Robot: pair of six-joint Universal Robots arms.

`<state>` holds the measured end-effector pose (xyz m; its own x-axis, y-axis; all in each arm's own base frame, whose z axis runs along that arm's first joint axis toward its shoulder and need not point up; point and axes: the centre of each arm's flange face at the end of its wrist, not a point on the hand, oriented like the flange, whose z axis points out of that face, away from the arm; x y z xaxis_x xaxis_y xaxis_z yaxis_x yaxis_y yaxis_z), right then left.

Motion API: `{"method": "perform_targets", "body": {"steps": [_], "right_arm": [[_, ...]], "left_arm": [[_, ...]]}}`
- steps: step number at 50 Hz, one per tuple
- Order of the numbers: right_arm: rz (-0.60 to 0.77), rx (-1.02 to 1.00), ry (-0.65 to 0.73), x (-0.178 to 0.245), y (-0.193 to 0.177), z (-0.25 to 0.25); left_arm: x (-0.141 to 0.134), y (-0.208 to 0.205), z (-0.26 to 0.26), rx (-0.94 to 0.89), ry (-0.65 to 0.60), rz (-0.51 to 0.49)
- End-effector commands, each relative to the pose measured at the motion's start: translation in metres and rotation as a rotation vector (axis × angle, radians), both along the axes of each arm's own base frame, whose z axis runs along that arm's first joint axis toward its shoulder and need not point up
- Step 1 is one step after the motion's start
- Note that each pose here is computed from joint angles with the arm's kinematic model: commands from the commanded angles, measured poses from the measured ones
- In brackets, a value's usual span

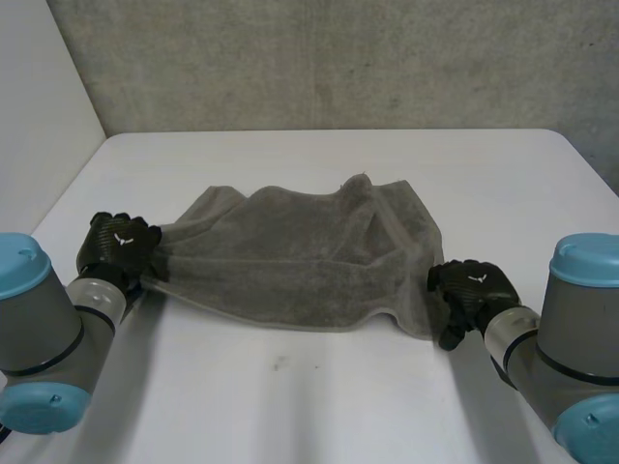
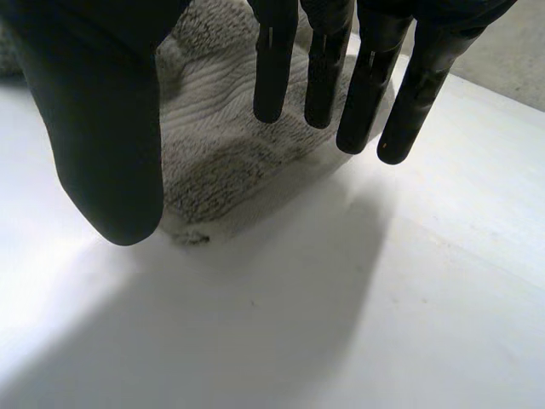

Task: Fold the towel.

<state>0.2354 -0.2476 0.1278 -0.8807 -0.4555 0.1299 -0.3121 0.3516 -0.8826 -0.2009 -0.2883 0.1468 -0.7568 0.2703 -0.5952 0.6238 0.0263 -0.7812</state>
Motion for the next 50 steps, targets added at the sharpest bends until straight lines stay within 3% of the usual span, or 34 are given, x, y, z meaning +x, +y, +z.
{"method": "perform_targets", "body": {"steps": [1,36,50], "right_arm": [[0.015,0.019,0.010,0.004,-0.001,-0.011],[0.032,-0.067,0.007,0.016,-0.030,-0.020],[-0.020,-0.197,-0.046,0.003,-0.046,0.019]], "left_arm": [[0.000,0.001,-0.001,0.003,-0.001,0.000],[0.000,0.003,-0.003,0.011,-0.003,-0.003],[0.000,0.003,-0.003,0.011,-0.003,0.000]]}}
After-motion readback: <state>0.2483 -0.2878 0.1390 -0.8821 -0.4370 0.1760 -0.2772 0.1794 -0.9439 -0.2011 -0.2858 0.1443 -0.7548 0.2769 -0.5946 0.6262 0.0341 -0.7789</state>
